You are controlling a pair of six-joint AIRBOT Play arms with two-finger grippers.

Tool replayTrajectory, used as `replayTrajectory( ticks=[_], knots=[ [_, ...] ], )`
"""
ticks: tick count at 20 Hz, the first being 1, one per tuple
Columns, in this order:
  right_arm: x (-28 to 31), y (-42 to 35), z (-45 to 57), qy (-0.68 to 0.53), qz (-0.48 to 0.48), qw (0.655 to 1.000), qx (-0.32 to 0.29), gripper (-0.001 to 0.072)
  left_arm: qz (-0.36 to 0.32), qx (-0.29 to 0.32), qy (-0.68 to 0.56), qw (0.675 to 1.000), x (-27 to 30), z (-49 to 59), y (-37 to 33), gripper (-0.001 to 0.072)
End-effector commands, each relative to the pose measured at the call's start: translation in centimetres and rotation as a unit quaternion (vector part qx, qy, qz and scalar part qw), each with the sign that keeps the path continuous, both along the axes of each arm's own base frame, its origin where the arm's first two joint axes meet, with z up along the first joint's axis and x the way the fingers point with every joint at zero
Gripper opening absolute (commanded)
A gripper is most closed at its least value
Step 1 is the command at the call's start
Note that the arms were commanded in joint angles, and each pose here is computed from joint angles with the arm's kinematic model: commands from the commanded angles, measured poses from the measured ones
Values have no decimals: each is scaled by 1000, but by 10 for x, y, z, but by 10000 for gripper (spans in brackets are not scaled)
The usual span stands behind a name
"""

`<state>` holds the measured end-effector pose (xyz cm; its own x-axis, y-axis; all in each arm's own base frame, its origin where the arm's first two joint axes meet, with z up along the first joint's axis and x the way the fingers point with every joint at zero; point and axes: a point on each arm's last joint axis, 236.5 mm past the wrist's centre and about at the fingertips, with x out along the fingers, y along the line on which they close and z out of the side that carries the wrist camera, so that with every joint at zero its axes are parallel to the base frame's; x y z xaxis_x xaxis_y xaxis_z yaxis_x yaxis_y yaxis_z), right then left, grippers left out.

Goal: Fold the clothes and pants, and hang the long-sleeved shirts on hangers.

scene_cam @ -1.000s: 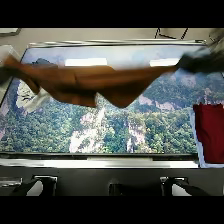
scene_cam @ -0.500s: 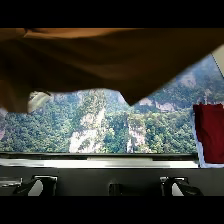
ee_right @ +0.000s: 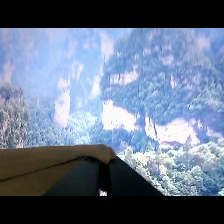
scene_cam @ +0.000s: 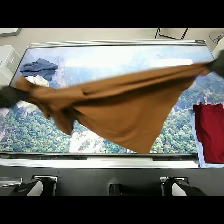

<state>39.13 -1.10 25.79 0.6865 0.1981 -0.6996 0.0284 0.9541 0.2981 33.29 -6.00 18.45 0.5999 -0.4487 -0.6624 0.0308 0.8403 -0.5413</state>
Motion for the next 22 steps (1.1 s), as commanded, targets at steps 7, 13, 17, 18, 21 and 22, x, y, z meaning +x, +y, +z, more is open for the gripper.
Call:
replayTrajectory(
  ticks=[7, 13, 17, 18, 21, 22],
  knots=[
    [115, 86, -211, 194, 10, 936, 294, 36, 41, -107, 113, 987, 139, -181, -38, 28],
    [110, 99, -255, 238, 28, 940, 244, 627, -19, -133, 180, 974, 124, -208, -53, 708],
    [47, -2, -249, 323, 4, 931, 172, 698, -12, -104, 264, 959, 81, -188, 34, 708],
    [21, -23, -257, 368, -11, 918, 149, 695, -16, -89, 290, 953, 61, -191, 47, 708],
    [-37, -25, -288, 443, -8, 886, 137, 697, -24, -71, 346, 935, 8, -216, 45, 707],
    [-47, -13, -299, 447, 0, 882, 150, 700, -33, -81, 346, 934, -2, -225, 32, 707]
  ],
)
